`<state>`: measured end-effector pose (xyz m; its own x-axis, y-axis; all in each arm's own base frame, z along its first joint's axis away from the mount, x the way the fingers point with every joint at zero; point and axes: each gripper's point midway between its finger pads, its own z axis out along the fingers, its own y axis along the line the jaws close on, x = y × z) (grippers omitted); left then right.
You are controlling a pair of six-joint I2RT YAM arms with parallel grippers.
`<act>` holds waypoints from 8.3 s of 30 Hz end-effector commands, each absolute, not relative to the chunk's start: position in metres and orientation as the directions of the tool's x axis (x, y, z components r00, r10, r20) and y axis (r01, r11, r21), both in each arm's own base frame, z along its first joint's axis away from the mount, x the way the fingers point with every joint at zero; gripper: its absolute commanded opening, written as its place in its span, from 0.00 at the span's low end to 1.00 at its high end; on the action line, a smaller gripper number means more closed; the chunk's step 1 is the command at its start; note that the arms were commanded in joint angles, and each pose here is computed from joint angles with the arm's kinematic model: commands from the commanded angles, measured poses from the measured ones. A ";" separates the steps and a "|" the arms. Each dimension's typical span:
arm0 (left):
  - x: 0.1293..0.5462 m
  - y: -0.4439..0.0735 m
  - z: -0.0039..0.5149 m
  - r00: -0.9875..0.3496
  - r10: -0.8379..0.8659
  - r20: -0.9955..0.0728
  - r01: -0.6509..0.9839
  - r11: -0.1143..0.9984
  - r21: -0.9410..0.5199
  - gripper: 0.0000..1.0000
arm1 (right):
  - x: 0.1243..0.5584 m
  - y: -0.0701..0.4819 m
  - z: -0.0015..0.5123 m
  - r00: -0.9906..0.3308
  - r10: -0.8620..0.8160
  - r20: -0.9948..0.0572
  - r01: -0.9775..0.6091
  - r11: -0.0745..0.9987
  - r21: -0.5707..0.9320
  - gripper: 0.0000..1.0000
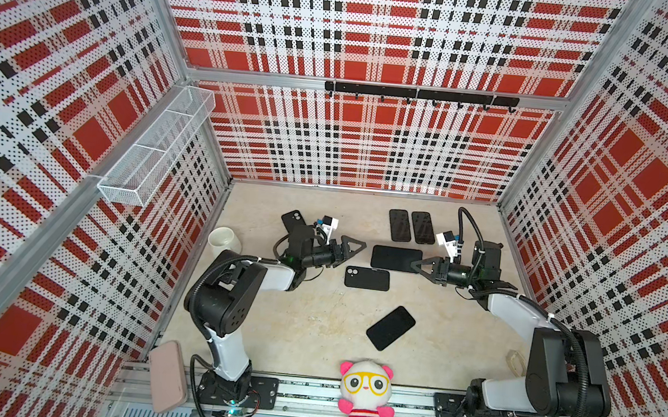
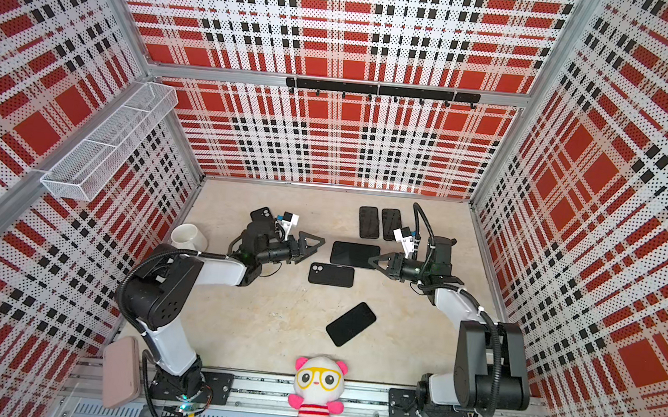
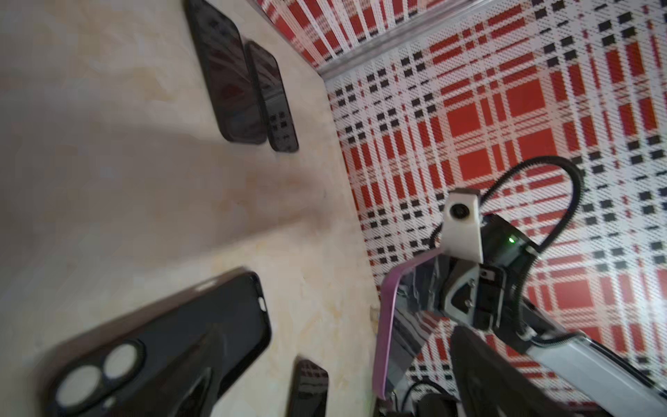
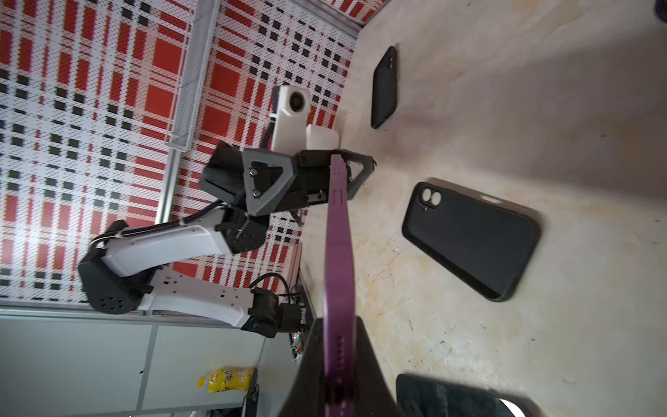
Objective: Put the phone into the phone case
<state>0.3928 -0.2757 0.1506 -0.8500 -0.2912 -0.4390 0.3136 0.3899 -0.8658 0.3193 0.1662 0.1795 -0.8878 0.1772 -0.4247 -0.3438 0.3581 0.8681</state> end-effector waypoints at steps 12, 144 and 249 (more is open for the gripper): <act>0.395 -0.240 0.071 -0.941 -0.061 -0.333 0.190 0.718 -0.670 0.83 | 0.327 0.189 0.134 -0.935 0.099 -0.341 -0.255 0.481 0.839 0.00; 0.346 -0.269 0.023 -0.976 0.089 -0.198 0.200 0.730 -0.654 0.25 | 0.329 0.222 0.034 -0.977 -0.176 -0.118 -0.211 0.769 0.604 0.15; 0.377 -0.239 0.023 -0.966 0.019 -0.259 0.175 0.784 -0.595 0.31 | 0.395 0.214 0.045 -0.945 -0.287 -0.159 -0.321 0.911 0.261 0.27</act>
